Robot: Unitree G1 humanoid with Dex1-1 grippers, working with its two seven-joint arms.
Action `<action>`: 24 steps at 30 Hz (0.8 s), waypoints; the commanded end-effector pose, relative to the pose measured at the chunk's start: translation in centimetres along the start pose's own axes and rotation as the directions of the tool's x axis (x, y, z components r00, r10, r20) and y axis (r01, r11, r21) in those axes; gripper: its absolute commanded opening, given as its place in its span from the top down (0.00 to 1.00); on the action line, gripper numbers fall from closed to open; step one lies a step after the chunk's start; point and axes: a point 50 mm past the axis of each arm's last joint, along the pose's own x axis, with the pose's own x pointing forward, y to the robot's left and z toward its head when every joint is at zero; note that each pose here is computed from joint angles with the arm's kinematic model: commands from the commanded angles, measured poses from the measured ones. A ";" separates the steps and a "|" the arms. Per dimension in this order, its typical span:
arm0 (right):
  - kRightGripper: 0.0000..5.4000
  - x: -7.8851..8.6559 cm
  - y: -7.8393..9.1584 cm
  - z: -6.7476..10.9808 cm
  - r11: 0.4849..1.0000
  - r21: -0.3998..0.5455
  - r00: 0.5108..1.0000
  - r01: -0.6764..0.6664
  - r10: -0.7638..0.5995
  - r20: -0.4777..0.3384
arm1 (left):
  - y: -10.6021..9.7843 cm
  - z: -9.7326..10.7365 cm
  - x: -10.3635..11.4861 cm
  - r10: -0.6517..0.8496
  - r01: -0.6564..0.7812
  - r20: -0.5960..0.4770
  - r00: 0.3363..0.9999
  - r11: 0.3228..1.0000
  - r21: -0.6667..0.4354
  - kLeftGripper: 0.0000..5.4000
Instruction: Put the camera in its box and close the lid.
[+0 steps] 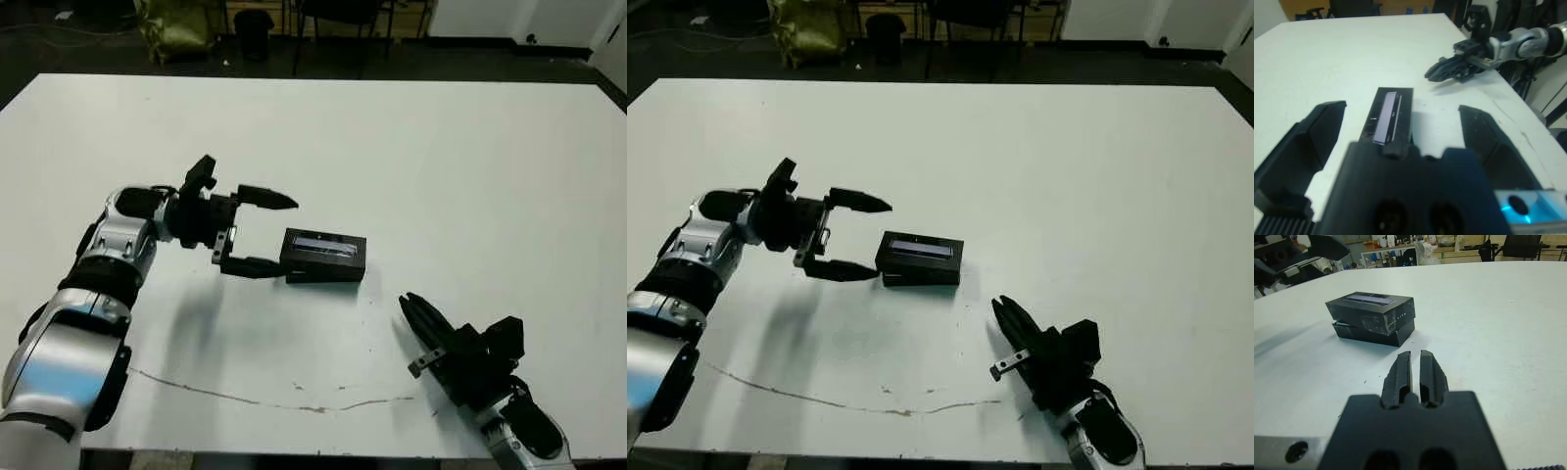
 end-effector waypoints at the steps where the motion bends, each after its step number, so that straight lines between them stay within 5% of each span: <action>1: 1.00 -0.4 -0.2 -0.5 1.000 -0.003 0.999 0.022 -0.022 -0.041 | 0.3 -0.1 0.1 0.012 -0.011 -0.038 0.999 1.000 0.014 0.00; 13: 1.00 -0.4 -0.2 -0.8 0.999 -0.043 0.997 0.029 -0.032 -0.075 | 0.8 -0.4 0.2 0.041 -0.042 -0.098 0.994 0.999 -0.006 0.00; 24: 1.00 -0.5 -0.2 -0.7 1.000 0.015 0.999 0.018 -0.018 -0.051 | 0.8 -0.7 0.2 0.038 -0.042 -0.111 0.993 0.999 -0.031 0.00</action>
